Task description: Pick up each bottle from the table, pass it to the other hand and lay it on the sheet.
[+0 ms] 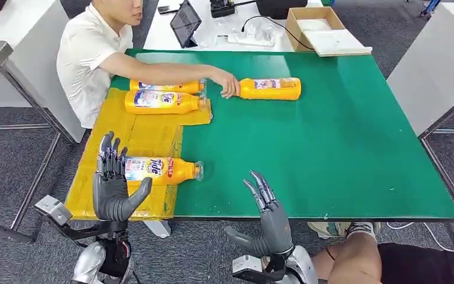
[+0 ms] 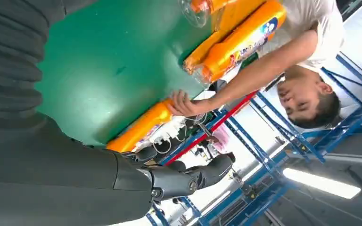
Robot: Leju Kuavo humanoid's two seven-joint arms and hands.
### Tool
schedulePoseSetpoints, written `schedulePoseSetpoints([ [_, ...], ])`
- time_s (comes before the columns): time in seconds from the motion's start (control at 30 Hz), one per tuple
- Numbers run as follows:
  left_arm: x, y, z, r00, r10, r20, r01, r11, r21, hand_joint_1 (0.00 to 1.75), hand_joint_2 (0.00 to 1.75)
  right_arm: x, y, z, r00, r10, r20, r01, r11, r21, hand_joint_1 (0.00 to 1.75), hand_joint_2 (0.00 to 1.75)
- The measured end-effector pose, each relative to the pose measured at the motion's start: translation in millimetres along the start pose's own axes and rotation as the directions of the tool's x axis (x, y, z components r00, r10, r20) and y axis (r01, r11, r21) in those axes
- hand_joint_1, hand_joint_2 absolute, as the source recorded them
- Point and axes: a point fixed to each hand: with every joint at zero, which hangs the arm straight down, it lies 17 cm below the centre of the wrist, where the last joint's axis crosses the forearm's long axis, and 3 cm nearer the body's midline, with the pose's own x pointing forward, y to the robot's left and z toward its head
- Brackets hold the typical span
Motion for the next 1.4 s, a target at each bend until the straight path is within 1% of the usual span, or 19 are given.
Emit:
schedulePoseSetpoints([
  [0.07, 0, 0, 0, 1.000, 0.000, 0.002, 0.000, 1.000, 0.000, 0.00, 1.75, -1, -1, 0, 1.000, 0.003, 0.000, -0.003, 1.000, -0.002, 0.00, 1.75],
  [0.13, 5, 2, 1, 1.000, 0.000, 0.022, 0.000, 1.000, 0.015, 0.00, 1.75, -3, -9, 0, 1.000, 0.028, -0.003, -0.028, 0.999, -0.027, 0.00, 1.75],
  [0.23, 11, 4, 9, 0.999, -0.009, 0.041, 0.008, 0.999, 0.032, 0.00, 1.75, -15, -37, 4, 0.996, 0.086, -0.029, -0.089, 0.993, -0.083, 0.00, 1.75],
  [0.33, 14, 8, 20, 0.997, -0.057, 0.058, 0.055, 0.997, 0.045, 0.00, 1.75, -41, -71, 8, 0.986, 0.144, -0.078, -0.152, 0.983, -0.107, 0.00, 1.75],
  [0.43, 12, 10, 26, 0.996, -0.071, 0.052, 0.068, 0.996, 0.053, 0.00, 1.75, -70, -98, 13, 0.973, 0.186, -0.135, -0.200, 0.974, -0.107, 0.00, 1.75],
  [0.53, 12, 7, 29, 0.993, -0.097, 0.060, 0.095, 0.995, 0.041, 0.00, 1.75, -109, -126, 14, 0.934, 0.286, -0.212, -0.308, 0.948, -0.078, 0.00, 1.75],
  [0.63, 13, 1, 29, 0.979, -0.185, 0.082, 0.183, 0.983, 0.031, 0.00, 1.75, -160, -159, 6, 0.881, 0.388, -0.269, -0.411, 0.911, -0.030, 0.00, 1.75],
  [0.73, 10, -3, 30, 0.972, -0.217, 0.085, 0.216, 0.976, 0.021, 0.00, 1.75, -197, -181, 0, 0.833, 0.452, -0.319, -0.474, 0.881, 0.011, 0.00, 1.75],
  [0.83, 9, -6, 29, 0.971, -0.223, 0.085, 0.223, 0.975, 0.015, 0.00, 1.75, -217, -187, 2, 0.809, 0.472, -0.351, -0.489, 0.871, 0.044, 0.00, 1.75],
  [1.1, 9, -9, 28, 0.968, -0.233, 0.092, 0.233, 0.972, 0.010, 0.00, 1.75, -237, -183, 9, 0.776, 0.492, -0.395, -0.496, 0.863, 0.101, 0.00, 1.75],
  [1.23, 3, -14, 24, 0.967, -0.242, 0.074, 0.244, 0.970, -0.009, 0.00, 1.75, -251, -175, 11, 0.737, 0.523, -0.427, -0.505, 0.847, 0.166, 0.00, 1.75],
  [1.4, -8, -21, 17, 0.969, -0.242, 0.048, 0.243, 0.970, -0.027, 0.00, 1.75, -264, -158, 6, 0.715, 0.530, -0.455, -0.475, 0.847, 0.240, 0.00, 1.75],
])
